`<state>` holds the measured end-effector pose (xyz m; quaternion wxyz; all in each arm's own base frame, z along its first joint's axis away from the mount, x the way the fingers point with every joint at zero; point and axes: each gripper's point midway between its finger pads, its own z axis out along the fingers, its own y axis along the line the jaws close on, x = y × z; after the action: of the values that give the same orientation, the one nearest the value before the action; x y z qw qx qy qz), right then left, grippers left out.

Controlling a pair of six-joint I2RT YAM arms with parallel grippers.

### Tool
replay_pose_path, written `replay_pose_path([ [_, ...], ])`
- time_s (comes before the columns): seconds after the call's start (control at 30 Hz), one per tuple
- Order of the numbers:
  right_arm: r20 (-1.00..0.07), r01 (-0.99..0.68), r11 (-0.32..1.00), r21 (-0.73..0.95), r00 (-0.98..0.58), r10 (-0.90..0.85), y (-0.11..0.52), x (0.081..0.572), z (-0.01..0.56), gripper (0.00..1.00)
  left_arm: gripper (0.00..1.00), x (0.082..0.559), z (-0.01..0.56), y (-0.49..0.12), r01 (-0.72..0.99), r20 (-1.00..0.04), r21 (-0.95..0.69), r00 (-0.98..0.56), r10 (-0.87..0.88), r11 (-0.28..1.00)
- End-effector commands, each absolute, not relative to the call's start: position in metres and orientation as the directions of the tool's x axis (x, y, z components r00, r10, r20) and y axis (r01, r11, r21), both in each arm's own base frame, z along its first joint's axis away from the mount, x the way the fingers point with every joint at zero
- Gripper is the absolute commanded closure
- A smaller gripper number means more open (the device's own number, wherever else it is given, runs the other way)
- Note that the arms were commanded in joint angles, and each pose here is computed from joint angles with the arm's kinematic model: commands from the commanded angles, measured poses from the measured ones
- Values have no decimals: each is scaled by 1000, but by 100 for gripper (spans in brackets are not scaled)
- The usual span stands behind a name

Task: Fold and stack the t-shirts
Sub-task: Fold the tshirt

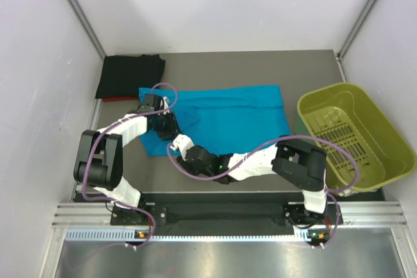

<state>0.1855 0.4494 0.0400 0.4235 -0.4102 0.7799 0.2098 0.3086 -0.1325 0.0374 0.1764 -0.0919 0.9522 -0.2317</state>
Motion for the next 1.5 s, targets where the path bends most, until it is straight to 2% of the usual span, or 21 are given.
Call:
replay_pose_path([
  [0.0, -870, -790, 610, -64, -256, -422, 465, 197, 59, 61, 70, 331, 52, -136, -60, -369, -486, -890, -267, 872],
  [0.07, -866, -787, 612, -79, -250, -433, 464, 197, 56, 62, 85, 334, 56, -136, -58, -381, -483, -884, -270, 873],
  [0.13, -865, -779, 620, -95, -244, -439, 462, 199, 56, 70, 100, 338, 61, -135, -60, -391, -478, -879, -273, 876],
  [0.17, -865, -775, 623, -104, -240, -442, 461, 201, 57, 77, 100, 337, 62, -134, -67, -387, -474, -880, -277, 878],
  [0.2, -868, -758, 642, -117, -237, -437, 458, 205, 60, 92, 100, 337, 63, -133, -71, -386, -468, -880, -276, 881],
  [0.23, -869, -750, 649, -125, -233, -436, 456, 207, 63, 100, 100, 341, 66, -130, -78, -404, -452, -871, -281, 889],
  [0.47, -892, -735, 672, -90, -241, -383, 442, 224, 90, 100, 100, 347, 74, -110, -122, -450, -367, -845, -290, 922],
  [0.77, -910, -789, 613, 27, -273, -312, 442, 265, 133, 100, 100, 360, 91, -88, -158, -518, -259, -810, -275, 953],
  [0.93, -891, -762, 642, 83, -345, -295, 434, 307, 124, 100, 100, 373, 95, -71, -211, -563, -184, -778, -279, 960],
  [1.2, -878, -724, 680, 115, -394, -271, 438, 355, 110, 100, 100, 399, 97, -57, -307, -609, -207, -703, -368, 929],
  [1.47, -868, -631, 762, 143, -451, -210, 428, 396, 106, 100, 100, 427, 93, -53, -309, -631, -192, -688, -358, 932],
])
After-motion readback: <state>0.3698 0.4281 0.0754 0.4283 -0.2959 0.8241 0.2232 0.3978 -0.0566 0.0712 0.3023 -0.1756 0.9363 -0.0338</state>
